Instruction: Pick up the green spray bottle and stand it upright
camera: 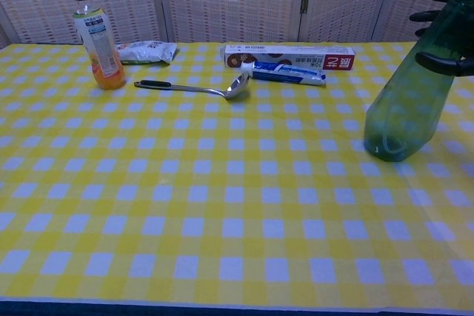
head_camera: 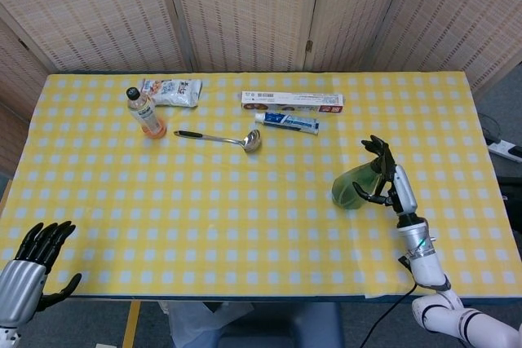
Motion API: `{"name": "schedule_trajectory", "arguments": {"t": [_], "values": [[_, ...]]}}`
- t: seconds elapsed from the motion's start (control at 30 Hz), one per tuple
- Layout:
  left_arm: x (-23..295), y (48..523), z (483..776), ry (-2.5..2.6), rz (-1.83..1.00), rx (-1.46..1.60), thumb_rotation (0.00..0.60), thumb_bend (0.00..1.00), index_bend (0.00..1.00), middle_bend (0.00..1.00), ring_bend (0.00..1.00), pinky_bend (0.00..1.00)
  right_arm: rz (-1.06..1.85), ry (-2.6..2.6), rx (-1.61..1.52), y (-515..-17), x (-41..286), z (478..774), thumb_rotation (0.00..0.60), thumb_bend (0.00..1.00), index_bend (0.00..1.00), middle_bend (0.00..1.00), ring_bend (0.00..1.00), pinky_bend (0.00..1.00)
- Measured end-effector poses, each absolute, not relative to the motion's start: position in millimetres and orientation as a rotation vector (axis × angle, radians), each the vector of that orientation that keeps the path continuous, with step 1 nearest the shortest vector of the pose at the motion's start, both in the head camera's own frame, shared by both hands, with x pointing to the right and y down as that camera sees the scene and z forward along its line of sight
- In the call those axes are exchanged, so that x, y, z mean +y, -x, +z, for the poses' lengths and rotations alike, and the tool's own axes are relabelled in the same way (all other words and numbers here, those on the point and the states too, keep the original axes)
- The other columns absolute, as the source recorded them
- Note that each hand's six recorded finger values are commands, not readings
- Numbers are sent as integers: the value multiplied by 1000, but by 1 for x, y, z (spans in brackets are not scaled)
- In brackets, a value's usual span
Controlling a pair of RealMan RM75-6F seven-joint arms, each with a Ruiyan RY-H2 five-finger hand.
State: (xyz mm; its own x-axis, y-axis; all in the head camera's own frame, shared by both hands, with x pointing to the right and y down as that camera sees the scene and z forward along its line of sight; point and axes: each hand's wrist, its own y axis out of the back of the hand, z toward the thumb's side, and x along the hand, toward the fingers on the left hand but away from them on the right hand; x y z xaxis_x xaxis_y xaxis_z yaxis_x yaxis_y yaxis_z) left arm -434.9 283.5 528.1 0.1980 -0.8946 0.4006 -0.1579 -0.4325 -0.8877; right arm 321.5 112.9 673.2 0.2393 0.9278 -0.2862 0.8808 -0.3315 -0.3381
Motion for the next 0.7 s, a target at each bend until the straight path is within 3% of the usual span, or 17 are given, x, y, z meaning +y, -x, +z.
{"name": "schedule_trajectory", "arguments": {"t": [0.4,0.7], "values": [[284,434,528,1751,-1284,986,560,361,109,132,120,0,678,2363,-1763,-339,120,661,600,334,72,145,119,35],[284,434,527,1740,-1287,986,556,360,109,132,119,0,722,2363,-1717,-367,151,635,600,334,59,104,86,0]]}}
